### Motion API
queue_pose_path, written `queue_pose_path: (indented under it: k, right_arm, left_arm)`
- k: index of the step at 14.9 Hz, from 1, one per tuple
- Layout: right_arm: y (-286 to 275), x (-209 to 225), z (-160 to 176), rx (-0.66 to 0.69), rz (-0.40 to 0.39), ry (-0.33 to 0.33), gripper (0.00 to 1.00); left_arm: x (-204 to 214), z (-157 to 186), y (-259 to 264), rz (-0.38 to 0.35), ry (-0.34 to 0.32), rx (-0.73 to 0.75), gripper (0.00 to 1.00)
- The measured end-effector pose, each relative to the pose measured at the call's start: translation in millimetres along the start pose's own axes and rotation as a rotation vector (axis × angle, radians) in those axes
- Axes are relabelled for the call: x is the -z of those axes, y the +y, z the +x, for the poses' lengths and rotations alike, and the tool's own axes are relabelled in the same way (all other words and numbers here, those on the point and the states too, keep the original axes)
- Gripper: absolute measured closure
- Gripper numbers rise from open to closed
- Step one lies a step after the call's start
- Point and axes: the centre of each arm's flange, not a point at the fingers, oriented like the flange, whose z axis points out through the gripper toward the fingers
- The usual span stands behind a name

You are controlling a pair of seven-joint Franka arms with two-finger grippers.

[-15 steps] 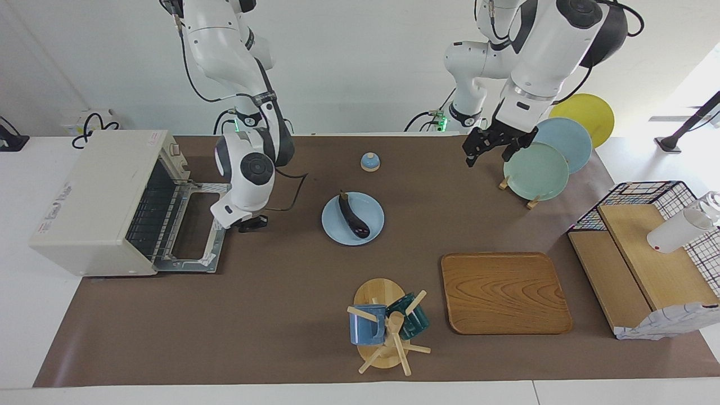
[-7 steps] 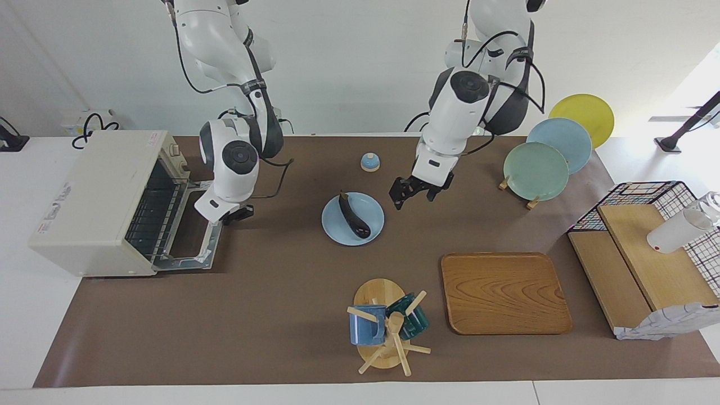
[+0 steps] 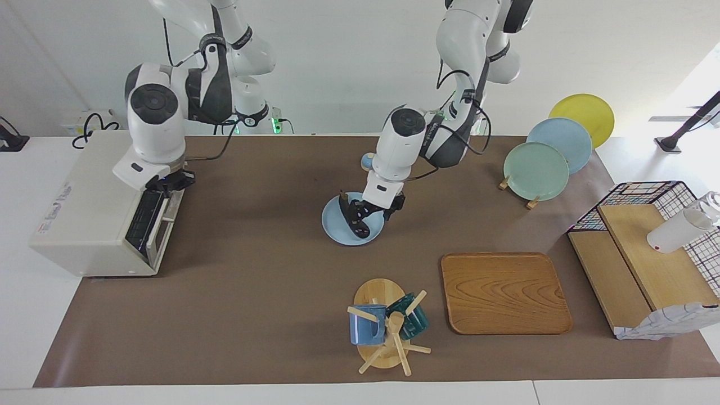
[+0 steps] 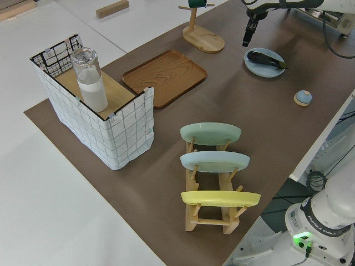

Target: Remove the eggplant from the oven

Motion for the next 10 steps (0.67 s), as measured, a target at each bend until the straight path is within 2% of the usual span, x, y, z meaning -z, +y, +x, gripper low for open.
queue_pose_path:
  k: [4, 7, 9, 10]
  right_arm:
    - [17, 13, -20, -0.009, 0.052, 0.018, 0.99]
    - [-5, 37, -20, -0.093, 0.2, 0.101, 0.99]
    - [-33, 35, -4, -0.117, 0.227, 0.166, 0.99]
    - [-48, 25, 3, -0.116, 0.227, 0.172, 0.99]
  left_arm:
    - [-26, -7, 1, 0.016, -0.011, 0.018, 0.0]
    - [-29, -13, 3, 0.018, -0.014, 0.026, 0.0]
    - [-32, -19, 4, 0.024, -0.019, 0.028, 0.0]
    - [-35, -24, 4, 0.029, -0.022, 0.026, 0.0]
